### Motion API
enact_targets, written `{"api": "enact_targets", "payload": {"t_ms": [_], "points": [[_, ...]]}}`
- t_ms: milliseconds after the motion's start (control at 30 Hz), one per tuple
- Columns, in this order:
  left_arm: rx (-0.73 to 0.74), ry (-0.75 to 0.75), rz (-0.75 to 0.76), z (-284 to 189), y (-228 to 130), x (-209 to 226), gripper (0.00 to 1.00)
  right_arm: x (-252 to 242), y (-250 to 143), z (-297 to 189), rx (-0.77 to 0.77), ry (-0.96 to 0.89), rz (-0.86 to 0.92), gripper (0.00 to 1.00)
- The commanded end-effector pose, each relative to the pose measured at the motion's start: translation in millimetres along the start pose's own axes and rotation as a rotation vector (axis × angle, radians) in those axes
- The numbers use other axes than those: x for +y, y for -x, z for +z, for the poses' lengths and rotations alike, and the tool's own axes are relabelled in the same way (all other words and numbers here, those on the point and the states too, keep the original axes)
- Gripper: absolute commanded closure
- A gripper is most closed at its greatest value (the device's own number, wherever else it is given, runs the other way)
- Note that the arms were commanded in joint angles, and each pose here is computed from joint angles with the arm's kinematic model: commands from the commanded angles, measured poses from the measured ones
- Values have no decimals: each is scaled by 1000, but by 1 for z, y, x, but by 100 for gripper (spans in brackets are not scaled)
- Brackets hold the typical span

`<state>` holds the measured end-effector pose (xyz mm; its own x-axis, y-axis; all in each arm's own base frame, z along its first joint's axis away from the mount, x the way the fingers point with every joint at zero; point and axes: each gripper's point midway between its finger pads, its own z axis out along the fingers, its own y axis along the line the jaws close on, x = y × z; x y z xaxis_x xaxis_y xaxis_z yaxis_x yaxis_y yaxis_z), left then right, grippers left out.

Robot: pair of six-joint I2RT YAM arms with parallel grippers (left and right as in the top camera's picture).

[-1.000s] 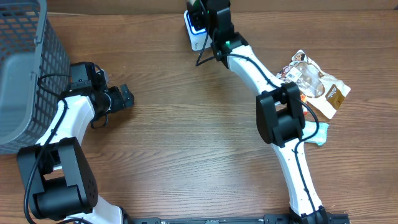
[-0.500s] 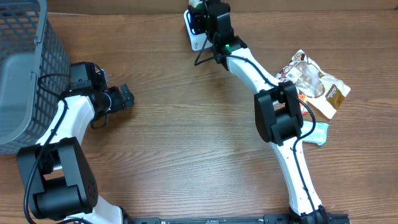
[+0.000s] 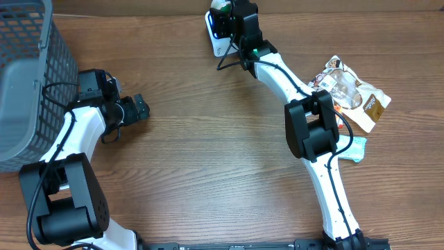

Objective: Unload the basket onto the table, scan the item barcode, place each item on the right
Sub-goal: 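Hold the jar's label against the white scanner with the right gripper, then carry the jar right and lower it beside the snack bag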

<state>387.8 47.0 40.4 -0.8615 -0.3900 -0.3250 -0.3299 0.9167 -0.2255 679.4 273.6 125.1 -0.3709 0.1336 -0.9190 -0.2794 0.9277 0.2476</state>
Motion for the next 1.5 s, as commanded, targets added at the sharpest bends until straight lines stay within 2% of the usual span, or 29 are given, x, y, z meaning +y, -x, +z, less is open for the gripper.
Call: {"api": "enact_targets", "payload": {"t_ms": [0, 167, 300, 400, 500, 633, 867, 1000, 1200, 1367, 1400, 1433, 1467], "points": [[-15, 12, 16, -1, 6, 3, 0, 8, 36, -7, -92, 30, 18, 96], [-15, 12, 16, -1, 6, 3, 0, 20, 98, -35, -189, 48, 13, 96], [-15, 12, 16, -1, 6, 3, 0, 30, 152, -79, -200, 45, 15, 96], [-15, 12, 16, -1, 6, 3, 0, 37, 174, -119, -129, 29, 22, 96], [-15, 12, 16, -1, 6, 3, 0, 37, 175, -164, 3, -8, 22, 96], [-15, 12, 16, -1, 6, 3, 0, 27, 137, -210, 249, -77, 22, 96], [-15, 12, 16, -1, 6, 3, 0, -17, 9, -272, 821, -261, 24, 91], [-15, 12, 16, -1, 6, 3, 0, -39, -48, -292, 1044, -310, 1, 92], [-15, 12, 16, -1, 6, 3, 0, -77, -114, -294, 1157, -368, 42, 92], [-15, 12, 16, -1, 6, 3, 0, -106, -141, -294, 1166, -390, 113, 91], [-15, 12, 16, -1, 6, 3, 0, -109, -144, -293, 1165, -387, 129, 86], [-15, 12, 16, -1, 6, 3, 0, -114, -145, -293, 1160, -387, 143, 71], [-15, 12, 16, -1, 6, 3, 0, -118, -146, -293, 1156, -389, 157, 52]]}}
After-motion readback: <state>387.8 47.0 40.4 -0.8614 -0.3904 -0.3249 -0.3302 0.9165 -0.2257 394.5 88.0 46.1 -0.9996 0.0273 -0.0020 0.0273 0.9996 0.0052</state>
